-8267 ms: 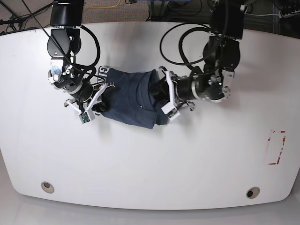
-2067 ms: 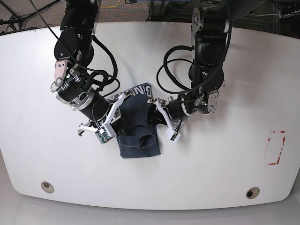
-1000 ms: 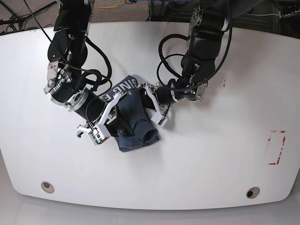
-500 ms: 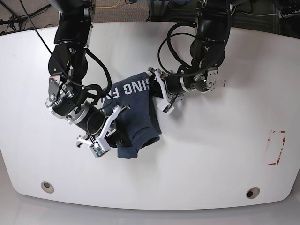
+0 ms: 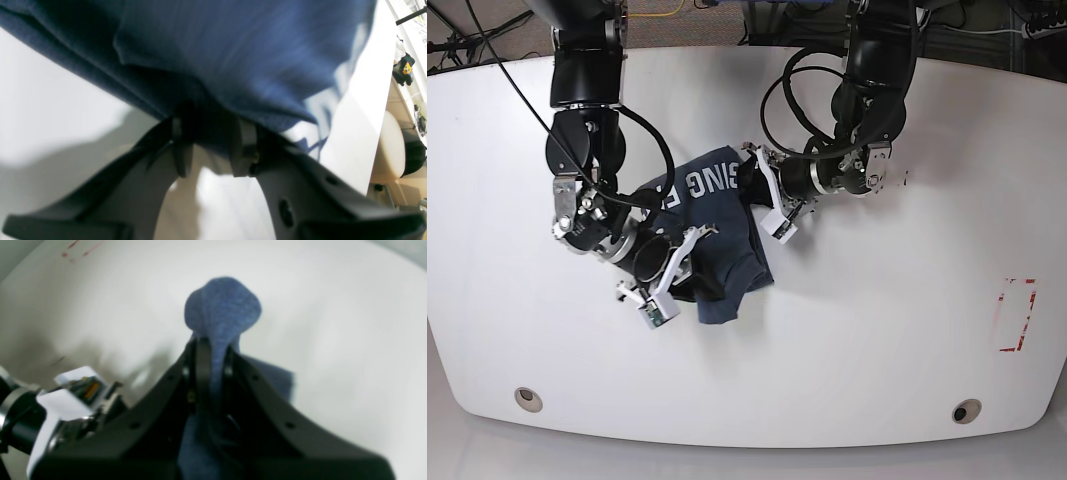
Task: Fold the T-shirt properly
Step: 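Fold the bundle's printed flap over with the right gripper toward the left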
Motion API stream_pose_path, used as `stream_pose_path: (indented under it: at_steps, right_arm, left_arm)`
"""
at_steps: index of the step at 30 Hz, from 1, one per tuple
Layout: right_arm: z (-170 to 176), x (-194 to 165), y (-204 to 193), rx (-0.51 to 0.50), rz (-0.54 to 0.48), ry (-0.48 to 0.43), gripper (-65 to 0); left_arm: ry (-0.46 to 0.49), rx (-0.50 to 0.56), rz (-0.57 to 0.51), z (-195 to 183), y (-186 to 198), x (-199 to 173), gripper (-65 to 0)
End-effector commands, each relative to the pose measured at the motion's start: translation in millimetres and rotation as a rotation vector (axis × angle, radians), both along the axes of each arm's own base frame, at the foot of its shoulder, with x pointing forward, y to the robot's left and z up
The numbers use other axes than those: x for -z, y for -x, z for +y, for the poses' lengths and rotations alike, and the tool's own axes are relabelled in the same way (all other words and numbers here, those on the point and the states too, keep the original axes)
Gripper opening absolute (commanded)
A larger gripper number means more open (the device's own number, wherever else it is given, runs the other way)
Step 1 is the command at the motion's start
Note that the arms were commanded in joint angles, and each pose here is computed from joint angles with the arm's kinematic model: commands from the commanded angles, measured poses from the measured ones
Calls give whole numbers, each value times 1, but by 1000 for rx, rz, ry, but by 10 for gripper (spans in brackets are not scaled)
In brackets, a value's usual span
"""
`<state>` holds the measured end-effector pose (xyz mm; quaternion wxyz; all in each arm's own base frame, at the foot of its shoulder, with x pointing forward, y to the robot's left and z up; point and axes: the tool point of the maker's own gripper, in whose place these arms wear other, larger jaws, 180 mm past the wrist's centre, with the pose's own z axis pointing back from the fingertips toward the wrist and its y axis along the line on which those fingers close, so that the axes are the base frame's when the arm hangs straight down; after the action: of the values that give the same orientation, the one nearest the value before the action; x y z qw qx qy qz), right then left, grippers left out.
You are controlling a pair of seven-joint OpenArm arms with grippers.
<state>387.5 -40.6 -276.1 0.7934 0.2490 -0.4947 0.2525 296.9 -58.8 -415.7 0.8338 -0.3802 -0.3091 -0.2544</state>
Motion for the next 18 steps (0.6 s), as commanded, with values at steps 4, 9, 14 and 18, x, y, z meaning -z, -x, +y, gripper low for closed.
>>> stream_pose_path:
  at_steps: [4,9,14,18]
  right_arm:
    - [19,-2,-16,-27,-27,-101,-650]
    - [21,12,-29,-14,6,-133,-650]
    - [20,18,-46,5,17,-161,-650]
    - [16,20,-56,17,17,-150,-650]
  left_arm:
    - [-60,19,16,3,3,7,-485]
    - [-60,19,19,3,4,8,-485]
    - [-60,19,22,3,5,9,-485]
    - [-60,19,36,3,11,13,-485]
